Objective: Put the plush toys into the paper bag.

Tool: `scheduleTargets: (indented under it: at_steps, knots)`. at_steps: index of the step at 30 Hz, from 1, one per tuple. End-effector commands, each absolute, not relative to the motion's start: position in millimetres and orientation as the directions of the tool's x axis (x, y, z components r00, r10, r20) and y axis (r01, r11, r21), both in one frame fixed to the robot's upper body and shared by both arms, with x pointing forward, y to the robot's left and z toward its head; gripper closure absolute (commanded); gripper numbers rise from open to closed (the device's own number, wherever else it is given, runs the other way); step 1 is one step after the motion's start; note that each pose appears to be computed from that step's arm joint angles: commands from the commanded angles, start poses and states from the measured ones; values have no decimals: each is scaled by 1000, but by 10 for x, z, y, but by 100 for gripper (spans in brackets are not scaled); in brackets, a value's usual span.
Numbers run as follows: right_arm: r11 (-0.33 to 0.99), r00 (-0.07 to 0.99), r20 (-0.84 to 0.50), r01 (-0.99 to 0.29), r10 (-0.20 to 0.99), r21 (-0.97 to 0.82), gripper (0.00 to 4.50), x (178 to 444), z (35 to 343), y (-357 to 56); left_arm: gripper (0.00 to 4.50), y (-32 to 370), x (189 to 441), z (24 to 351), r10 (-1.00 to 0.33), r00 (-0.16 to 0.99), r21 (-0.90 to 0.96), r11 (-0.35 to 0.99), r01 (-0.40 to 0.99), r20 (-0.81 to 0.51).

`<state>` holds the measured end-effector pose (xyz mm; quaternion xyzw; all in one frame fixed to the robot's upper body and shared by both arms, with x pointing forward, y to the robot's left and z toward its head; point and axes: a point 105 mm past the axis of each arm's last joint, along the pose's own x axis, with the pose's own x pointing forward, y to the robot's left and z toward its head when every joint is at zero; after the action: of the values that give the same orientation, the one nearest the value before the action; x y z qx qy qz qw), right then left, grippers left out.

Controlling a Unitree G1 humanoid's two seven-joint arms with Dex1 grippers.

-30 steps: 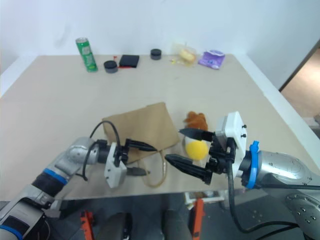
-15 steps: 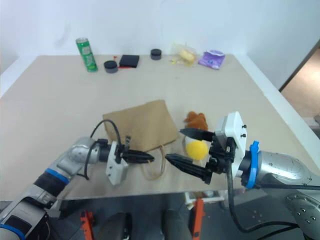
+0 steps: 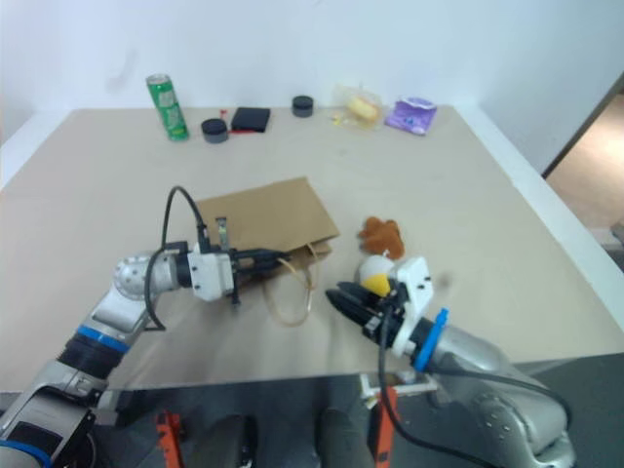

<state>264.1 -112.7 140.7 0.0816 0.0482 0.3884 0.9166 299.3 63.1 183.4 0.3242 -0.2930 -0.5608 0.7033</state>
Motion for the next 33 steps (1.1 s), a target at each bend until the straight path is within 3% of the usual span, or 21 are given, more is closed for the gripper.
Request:
scheduleTargets:
  at_steps: [1,5,11,16,20,25,33]
  knots:
    - [736,750,48,-658,660,160,443,2863,1419,-1055,450,661,2958,2045,-973,194,774,219,594,126]
    - [724,751,98,-657,653,213,443,3178,1378,-775,450,650,2929,2059,-973,187,759,224,611,136]
    - [710,748,96,-656,656,258,443,3449,1266,-393,450,634,2920,2085,-964,204,737,263,623,171]
    - [746,756,-60,-626,652,225,443,3497,949,-205,450,702,2990,2178,-927,282,713,370,596,246]
    - [779,763,-174,-583,623,231,443,3461,722,-259,450,849,3141,2452,-833,387,646,552,528,396]
    - [803,764,-249,-553,596,223,443,3433,614,-339,450,959,3174,2756,-741,416,611,671,420,528]
    - [799,751,-273,-558,601,225,443,3430,631,-324,450,918,3142,2960,-722,385,601,692,399,575]
